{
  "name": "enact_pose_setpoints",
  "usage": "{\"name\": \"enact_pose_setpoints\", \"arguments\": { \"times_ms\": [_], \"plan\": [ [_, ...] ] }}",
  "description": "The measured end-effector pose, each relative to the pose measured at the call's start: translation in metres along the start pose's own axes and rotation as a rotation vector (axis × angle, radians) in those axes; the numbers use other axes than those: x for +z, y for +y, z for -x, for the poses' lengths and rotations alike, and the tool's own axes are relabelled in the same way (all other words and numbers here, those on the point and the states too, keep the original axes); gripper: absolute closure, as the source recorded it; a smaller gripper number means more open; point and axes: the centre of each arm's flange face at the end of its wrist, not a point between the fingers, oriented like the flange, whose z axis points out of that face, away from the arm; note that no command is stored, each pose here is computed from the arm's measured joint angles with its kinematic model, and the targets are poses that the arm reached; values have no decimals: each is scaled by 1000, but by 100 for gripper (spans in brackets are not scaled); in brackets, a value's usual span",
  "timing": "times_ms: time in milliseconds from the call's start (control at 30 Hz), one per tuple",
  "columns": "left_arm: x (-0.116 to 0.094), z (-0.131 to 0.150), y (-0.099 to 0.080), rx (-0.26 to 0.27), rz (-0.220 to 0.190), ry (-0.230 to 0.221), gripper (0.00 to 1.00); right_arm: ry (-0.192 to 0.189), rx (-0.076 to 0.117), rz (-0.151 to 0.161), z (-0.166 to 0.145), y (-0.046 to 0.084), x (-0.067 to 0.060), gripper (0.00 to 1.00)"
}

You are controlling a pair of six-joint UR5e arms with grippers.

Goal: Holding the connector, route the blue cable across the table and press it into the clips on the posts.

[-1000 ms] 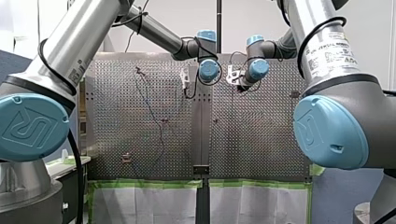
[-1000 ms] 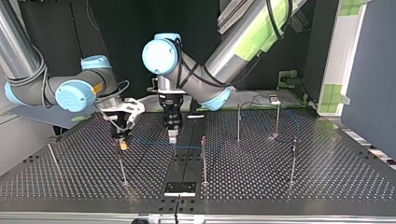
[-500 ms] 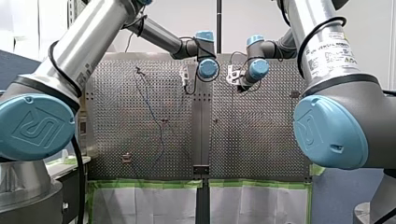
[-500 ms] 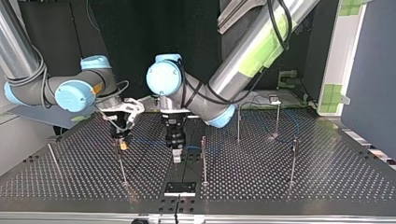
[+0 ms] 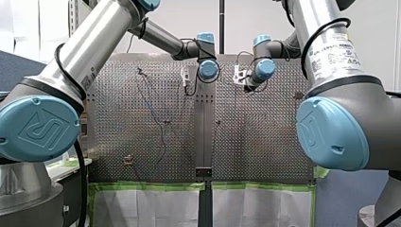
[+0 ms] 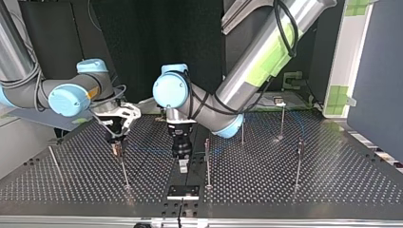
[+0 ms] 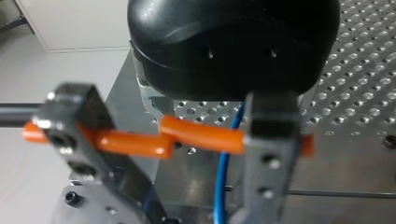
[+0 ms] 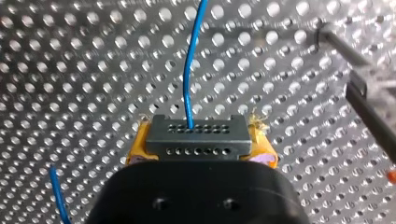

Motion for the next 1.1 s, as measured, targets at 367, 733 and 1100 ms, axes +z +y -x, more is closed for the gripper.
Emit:
{"name": "enact_pose_setpoints", "arguments": {
  "times_ms": [367,733,1100],
  "plan": [
    [0,-1,-1,38,-22,8,0,8,3,11,-5,8,2,100],
    [-2,-2,-5,36,-36,0,92,8,0,11,-5,8,1,100],
    [-14,-8,-6,56,-39,54,100,-3,-4,5,-3,2,0,100]
  ]
}}
